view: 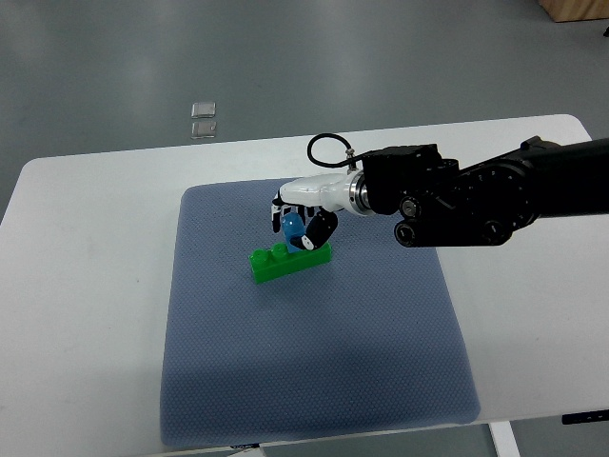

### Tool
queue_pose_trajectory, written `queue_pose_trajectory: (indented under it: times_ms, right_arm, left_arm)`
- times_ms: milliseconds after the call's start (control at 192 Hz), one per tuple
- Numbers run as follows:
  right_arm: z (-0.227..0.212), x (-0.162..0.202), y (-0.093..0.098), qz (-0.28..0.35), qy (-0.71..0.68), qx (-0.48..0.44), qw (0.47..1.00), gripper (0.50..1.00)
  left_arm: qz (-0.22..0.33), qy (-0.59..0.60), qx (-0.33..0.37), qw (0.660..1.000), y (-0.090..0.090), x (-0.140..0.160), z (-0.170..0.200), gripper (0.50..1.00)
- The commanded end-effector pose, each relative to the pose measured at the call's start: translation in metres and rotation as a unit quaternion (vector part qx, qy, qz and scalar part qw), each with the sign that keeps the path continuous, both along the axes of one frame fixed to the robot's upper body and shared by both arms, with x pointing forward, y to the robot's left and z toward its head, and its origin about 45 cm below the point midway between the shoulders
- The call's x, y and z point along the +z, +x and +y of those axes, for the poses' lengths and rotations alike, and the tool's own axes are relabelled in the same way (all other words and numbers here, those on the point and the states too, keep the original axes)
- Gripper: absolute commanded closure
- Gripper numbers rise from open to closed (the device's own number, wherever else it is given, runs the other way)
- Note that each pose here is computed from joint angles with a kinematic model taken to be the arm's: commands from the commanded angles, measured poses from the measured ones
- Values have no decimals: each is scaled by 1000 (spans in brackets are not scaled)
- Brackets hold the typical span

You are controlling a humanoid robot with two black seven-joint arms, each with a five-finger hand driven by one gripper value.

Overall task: Stack blue block on green block with right hand
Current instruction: 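Press the blue block onto the green block's studs with the right hand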

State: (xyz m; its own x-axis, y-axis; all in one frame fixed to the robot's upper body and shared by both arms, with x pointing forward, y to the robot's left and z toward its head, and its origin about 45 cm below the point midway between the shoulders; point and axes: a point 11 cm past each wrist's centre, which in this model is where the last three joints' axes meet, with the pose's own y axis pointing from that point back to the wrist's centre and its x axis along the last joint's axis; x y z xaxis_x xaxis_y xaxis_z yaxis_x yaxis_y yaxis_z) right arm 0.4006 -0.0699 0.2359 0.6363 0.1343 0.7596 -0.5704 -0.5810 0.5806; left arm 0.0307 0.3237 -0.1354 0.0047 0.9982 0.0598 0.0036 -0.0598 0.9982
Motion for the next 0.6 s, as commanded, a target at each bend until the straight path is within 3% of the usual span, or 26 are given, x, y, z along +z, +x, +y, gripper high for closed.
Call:
queue_pose_trajectory:
  times_ms: [0, 594]
  right_arm:
    - [0, -1, 0, -1, 4, -1, 1000, 899]
    - [-4, -12, -4, 5, 14, -10, 1000, 895]
  left_arm:
    - [0, 0, 0, 1000, 0, 0, 0, 500]
    - [0, 2, 0, 1000, 0, 0, 1, 500]
